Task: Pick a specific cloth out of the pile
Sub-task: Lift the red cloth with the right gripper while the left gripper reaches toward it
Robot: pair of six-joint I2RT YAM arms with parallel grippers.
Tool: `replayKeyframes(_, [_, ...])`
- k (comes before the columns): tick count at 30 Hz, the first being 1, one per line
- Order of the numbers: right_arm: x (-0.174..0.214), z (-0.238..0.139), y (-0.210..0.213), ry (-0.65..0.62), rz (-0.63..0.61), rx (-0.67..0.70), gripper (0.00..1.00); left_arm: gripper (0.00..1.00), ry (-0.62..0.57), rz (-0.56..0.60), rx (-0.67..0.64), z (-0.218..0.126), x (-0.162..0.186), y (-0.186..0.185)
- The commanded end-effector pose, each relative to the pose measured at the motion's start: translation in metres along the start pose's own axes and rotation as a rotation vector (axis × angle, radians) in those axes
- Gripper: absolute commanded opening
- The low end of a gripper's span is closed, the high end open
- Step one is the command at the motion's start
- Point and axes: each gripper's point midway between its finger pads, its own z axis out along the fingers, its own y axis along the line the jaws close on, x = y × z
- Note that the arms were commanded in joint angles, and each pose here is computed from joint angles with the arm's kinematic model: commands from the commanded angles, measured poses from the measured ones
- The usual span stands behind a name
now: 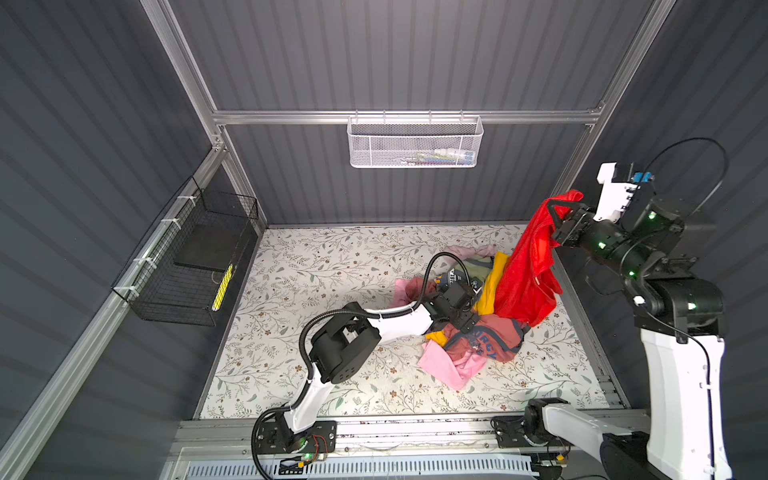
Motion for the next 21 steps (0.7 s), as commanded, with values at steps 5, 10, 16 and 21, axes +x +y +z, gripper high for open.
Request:
replayKeyframes(5, [-0.028, -0.008, 0.039, -0.030, 0.008, -0.162, 0.00, 1.00, 0.110, -0.044, -0.097, 0.014, 0.027, 0.029])
replayKeyframes(10, [0.007, 0.008, 0.059, 0.072, 0.034, -0.246, 0.00, 1.00, 0.025, -0.075, -0.094, -0.008, 0.003, 0.040])
replayKeyframes(16, [0.093, 0.026, 0.050, 0.178, 0.130, -0.270, 0.00, 1.00, -0.091, -0.160, -0.085, -0.065, -0.014, 0.049])
replayKeyframes(21, [0.165, 0.039, 0.034, 0.282, 0.186, -0.246, 0.00, 1.00, -0.132, -0.213, -0.094, -0.109, -0.013, 0.057])
